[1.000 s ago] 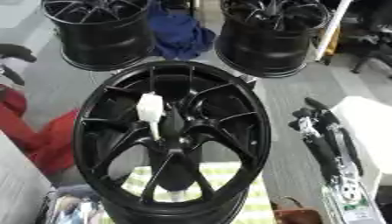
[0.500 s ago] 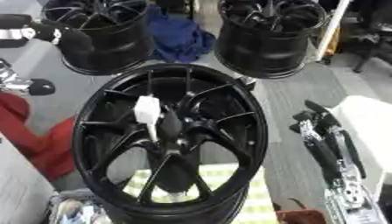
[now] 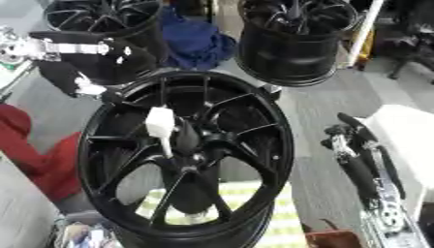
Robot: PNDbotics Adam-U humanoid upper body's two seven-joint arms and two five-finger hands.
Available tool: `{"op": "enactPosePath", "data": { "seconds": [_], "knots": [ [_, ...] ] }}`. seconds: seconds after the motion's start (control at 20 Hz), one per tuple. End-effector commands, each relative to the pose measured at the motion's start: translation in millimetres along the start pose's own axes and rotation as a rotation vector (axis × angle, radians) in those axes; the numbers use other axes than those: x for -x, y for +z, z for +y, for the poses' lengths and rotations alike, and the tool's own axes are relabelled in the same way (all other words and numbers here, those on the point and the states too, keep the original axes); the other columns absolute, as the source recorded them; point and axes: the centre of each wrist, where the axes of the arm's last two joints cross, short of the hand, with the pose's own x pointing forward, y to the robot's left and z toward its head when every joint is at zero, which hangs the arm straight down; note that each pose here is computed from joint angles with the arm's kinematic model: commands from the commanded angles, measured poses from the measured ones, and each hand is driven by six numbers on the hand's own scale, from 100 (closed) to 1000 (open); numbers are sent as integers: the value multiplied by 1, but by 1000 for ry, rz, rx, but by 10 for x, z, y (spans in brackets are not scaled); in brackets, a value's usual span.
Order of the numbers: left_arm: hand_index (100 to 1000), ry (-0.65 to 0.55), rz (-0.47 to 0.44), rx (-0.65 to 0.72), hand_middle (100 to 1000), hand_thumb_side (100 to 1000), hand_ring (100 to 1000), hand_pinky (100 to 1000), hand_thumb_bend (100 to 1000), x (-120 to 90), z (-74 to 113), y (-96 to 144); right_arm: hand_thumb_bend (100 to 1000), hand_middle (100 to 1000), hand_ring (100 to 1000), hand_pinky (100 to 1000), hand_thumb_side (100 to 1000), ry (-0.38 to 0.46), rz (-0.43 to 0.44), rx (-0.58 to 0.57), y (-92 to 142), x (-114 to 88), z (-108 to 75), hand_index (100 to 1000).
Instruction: Pull the pin out of the wheel hub.
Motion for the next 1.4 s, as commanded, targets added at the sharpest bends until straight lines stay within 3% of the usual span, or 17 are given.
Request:
{"op": "enactPosePath", "data": {
  "seconds": [0.05,0.75,1.4],
  "knots": [
    [993,-64,-56,94,864,751,1000,721,410,35,60,-62,100,633,609,709,580,18,-17,-7,-25,-38,-41,884],
    [987,5,7,179,854,811,1000,717,430,256,-249,-294,100,633,610,709,582,16,-19,-9,-32,-40,-33,885],
    [983,-85,-4,244,839,749,1000,709,405,194,-339,-318,100,633,610,710,583,15,-20,-11,-38,-42,-29,885]
  ]
}}
